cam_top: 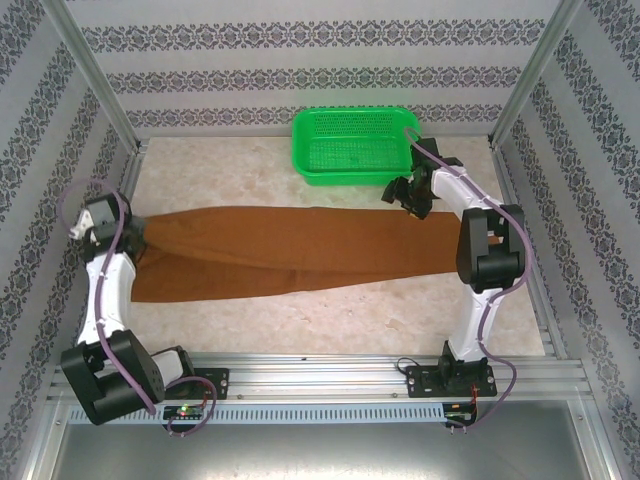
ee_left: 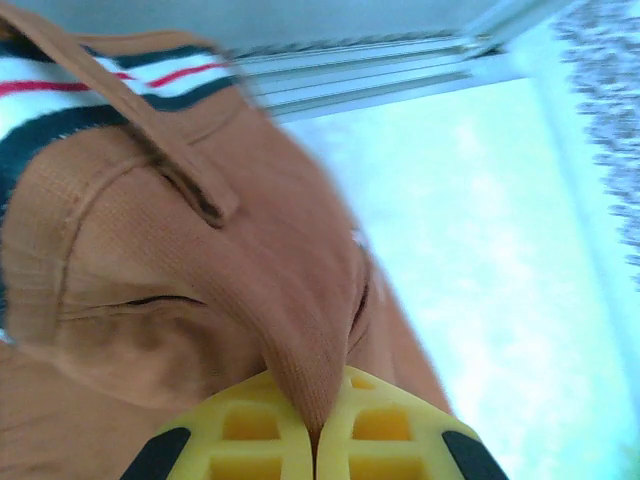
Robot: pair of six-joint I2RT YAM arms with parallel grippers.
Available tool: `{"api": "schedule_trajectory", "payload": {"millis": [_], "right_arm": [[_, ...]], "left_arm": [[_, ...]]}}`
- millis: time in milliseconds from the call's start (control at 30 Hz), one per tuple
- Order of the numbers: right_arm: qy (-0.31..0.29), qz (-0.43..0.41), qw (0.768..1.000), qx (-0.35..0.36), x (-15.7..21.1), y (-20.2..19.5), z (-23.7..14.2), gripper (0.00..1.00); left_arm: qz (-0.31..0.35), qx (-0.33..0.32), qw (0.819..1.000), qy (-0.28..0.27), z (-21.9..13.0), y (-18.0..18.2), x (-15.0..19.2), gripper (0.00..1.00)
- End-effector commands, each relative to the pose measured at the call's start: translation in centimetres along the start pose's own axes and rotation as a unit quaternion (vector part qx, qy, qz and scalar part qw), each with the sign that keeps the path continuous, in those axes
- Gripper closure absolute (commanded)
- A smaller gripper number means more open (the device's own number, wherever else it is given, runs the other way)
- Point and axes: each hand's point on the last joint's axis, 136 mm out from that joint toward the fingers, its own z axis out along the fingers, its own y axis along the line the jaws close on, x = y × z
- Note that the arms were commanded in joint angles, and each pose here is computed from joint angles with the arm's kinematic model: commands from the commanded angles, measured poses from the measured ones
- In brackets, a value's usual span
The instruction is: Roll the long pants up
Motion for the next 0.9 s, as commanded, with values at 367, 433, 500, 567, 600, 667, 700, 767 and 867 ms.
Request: {"api": "schedule_trajectory", "payload": {"millis": [367, 433, 500, 567, 600, 667, 700, 767, 867], "right_arm": [[0.029, 0.001, 0.999, -0.033, 1.6, 0.6, 2.7, 0.31], [0.034, -0.004, 0.999, -0.027, 1.9, 0.3, 2.7, 0.31], [0.035, -0.009, 0.999, -0.022, 2.0, 0.1, 2.5, 0.3], [0.034, -0.012, 0.999, -0.021, 2.0, 0.0, 2.4, 0.3], [0.036, -0.014, 0.999, -0.023, 2.0, 0.1, 2.5, 0.31], [0.041, -0.016, 0.999, -0.027, 2.1, 0.3, 2.6, 0.31], [0.044, -0.017, 0.998, -0.031, 2.2, 0.4, 2.7, 0.31], [0.05, -0.017, 0.998, -0.03, 2.4, 0.3, 2.9, 0.3], [0.054, -0.016, 0.998, -0.026, 2.6, -0.1, 2.9, 0.31]], "left_arm": [[0.133, 0.068, 0.988, 0.044, 5.5, -14.2, -2.3, 1.0], [0.132, 0.047, 0.99, 0.018, 4.3, -13.1, -3.2, 1.0], [0.137, 0.026, 0.99, -0.002, 2.9, -11.5, -3.7, 1.0], [0.143, -0.003, 0.99, -0.019, 1.2, -9.3, -4.0, 1.0], [0.147, -0.025, 0.989, -0.022, 0.6, -7.7, -3.9, 1.0], [0.139, -0.093, 0.986, -0.012, -0.2, -3.4, -3.4, 0.93], [0.134, -0.125, 0.983, 0.003, -0.3, -1.0, -2.9, 0.73], [0.111, -0.176, 0.978, 0.021, -0.6, 3.5, -1.8, 0.45], [0.079, -0.15, 0.985, 0.016, -1.7, 5.4, -0.9, 0.41]]}}
